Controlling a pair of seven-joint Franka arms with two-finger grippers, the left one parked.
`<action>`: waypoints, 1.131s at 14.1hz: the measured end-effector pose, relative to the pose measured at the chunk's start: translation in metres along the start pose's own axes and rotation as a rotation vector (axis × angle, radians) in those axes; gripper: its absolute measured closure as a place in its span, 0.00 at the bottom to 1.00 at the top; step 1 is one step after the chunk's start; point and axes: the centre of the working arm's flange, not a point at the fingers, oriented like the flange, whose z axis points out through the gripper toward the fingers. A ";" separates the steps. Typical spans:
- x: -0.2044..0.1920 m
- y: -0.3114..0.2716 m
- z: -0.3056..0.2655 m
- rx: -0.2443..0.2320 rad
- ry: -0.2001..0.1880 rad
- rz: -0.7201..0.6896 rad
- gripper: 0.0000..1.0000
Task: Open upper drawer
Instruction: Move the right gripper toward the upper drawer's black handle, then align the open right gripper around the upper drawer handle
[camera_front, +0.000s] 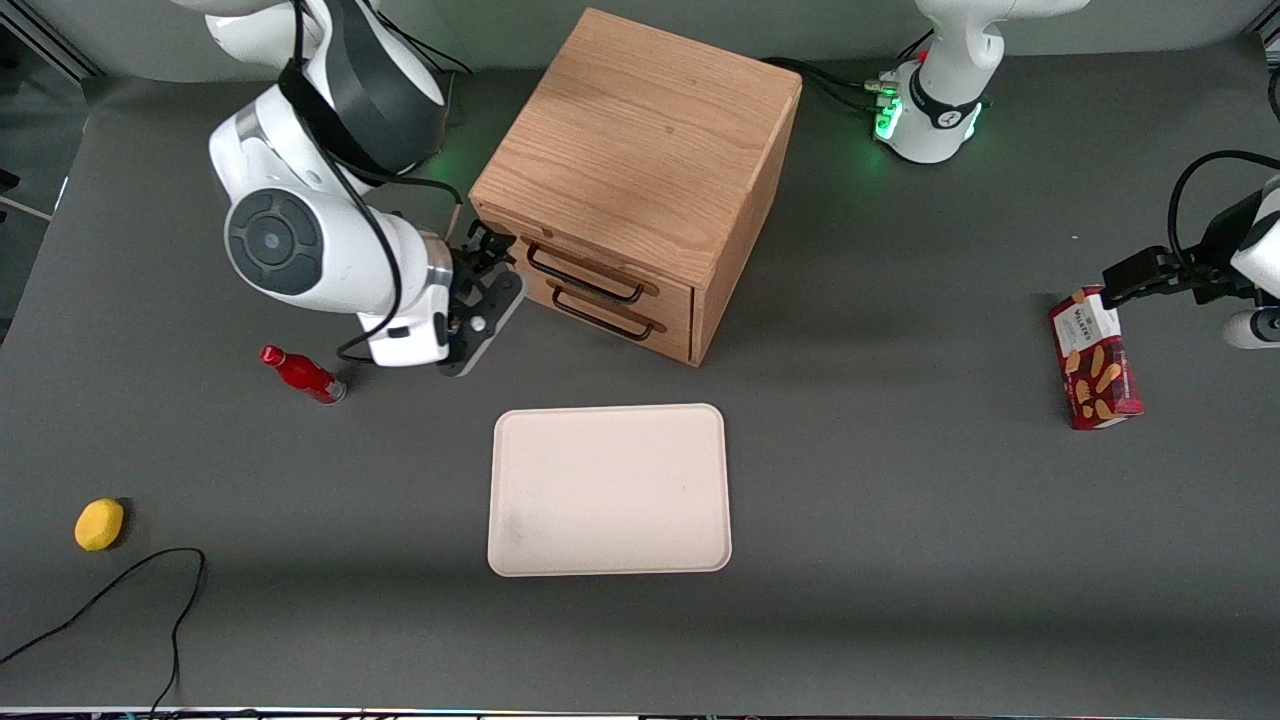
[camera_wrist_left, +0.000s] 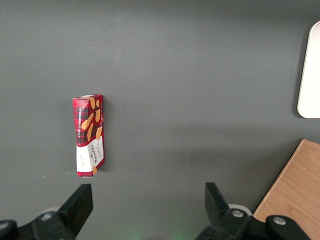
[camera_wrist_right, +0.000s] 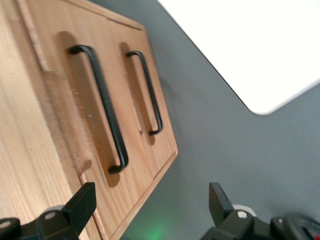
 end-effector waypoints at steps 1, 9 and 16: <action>0.007 -0.002 0.005 0.005 -0.003 -0.029 0.00; 0.038 -0.002 0.046 0.044 -0.034 -0.178 0.00; 0.053 -0.018 0.075 0.087 -0.052 -0.207 0.00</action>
